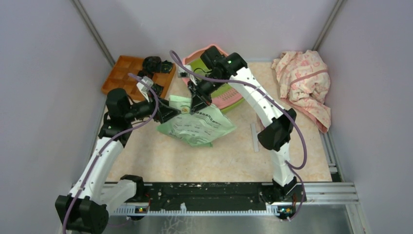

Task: Fill the litter box with clean litter
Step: Close the cat litter bag at the center of the board.

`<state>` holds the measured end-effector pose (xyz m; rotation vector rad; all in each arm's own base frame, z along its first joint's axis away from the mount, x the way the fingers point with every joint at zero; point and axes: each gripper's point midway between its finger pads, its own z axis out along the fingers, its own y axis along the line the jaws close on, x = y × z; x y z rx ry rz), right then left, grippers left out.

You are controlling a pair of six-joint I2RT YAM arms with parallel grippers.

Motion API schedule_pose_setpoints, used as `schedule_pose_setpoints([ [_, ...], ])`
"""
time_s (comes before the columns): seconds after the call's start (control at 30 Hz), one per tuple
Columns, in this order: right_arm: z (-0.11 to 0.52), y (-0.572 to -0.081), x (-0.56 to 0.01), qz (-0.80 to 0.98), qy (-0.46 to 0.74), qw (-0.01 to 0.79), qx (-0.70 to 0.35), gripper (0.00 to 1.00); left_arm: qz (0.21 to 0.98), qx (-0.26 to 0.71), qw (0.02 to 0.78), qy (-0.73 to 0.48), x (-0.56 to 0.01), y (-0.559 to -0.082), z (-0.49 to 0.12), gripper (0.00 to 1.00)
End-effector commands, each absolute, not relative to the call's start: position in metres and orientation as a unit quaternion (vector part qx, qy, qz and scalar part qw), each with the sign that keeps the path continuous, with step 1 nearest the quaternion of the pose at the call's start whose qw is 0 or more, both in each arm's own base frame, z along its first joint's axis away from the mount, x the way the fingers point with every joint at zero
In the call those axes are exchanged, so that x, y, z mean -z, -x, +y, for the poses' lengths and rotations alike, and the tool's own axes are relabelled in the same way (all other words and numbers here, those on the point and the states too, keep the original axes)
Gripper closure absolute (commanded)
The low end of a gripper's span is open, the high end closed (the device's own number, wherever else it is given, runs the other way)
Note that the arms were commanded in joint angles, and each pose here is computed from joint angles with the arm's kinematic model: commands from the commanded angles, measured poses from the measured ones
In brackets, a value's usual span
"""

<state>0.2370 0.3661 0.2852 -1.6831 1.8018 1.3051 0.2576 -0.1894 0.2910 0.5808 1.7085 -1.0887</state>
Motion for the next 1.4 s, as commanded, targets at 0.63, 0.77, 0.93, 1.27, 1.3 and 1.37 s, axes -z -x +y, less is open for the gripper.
schedule_pose_setpoints([
  [0.63, 0.353, -0.265, -0.318, 0.630, 0.537, 0.324, -0.458, 0.39, 0.764, 0.399, 0.478, -0.169, -0.271, -0.258, -0.177, 1.00],
  [0.77, 0.326, -0.290, -0.302, 0.691, 0.455, 0.372, -0.420, 0.38, 0.779, 0.395, 0.464, -0.147, -0.258, -0.260, -0.175, 1.00],
  [0.93, 0.283, -0.307, -0.293, 0.738, 0.324, 0.414, -0.424, 0.38, 0.778, 0.383, 0.479, -0.136, -0.260, -0.260, -0.169, 1.00],
  [1.27, 0.253, -0.300, -0.236, 0.726, 0.257, 0.452, -0.450, 0.37, 0.780, 0.382, 0.476, -0.139, -0.258, -0.259, -0.169, 1.00],
  [1.3, 0.255, -0.298, -0.231, 0.722, 0.260, 0.449, -0.457, 0.37, 0.780, 0.383, 0.475, -0.140, -0.258, -0.258, -0.169, 1.00],
  [1.37, 0.259, -0.299, -0.225, 0.717, 0.261, 0.446, -0.469, 0.37, 0.780, 0.382, 0.476, -0.143, -0.258, -0.258, -0.169, 1.00],
])
